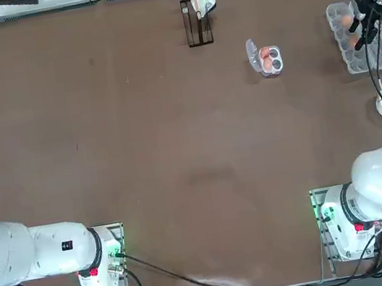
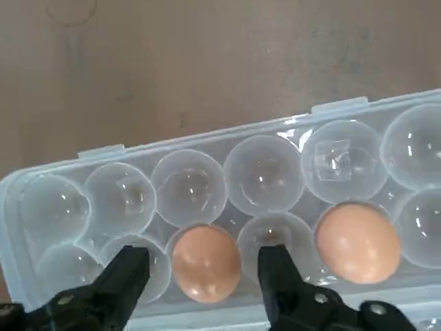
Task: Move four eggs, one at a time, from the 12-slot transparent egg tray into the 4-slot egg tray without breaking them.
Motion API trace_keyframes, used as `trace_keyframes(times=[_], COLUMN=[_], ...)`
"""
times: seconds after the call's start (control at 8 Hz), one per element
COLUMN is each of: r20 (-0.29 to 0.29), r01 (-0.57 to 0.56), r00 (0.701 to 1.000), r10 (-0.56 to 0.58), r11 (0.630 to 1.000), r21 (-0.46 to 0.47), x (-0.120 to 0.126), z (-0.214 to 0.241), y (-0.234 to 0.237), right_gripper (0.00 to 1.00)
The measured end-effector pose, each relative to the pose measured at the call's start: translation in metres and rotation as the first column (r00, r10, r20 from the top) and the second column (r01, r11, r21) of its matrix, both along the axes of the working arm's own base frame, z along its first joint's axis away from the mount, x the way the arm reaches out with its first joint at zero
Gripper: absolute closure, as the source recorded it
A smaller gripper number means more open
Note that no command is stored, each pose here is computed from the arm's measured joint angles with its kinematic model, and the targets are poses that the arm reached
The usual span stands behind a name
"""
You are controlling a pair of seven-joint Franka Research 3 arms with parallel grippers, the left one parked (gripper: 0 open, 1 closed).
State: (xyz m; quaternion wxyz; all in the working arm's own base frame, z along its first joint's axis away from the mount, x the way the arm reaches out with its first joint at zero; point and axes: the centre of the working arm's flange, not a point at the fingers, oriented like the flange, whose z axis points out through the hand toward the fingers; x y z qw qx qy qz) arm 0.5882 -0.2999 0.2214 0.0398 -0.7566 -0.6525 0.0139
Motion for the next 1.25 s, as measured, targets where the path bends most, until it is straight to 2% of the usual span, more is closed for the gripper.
trace_keyframes(times=[0.75, 1.25], r20=[-0.006, -0.001], r01=[-0.041, -0.083], r00=[0.999, 0.997], r10=[0.041, 0.083], r11=[0.999, 0.996], r21=[0.009, 0.011], x=[0.000, 0.001], z=[-0.014, -0.013], y=[0.000, -0.001], right_gripper=[0.09, 0.21])
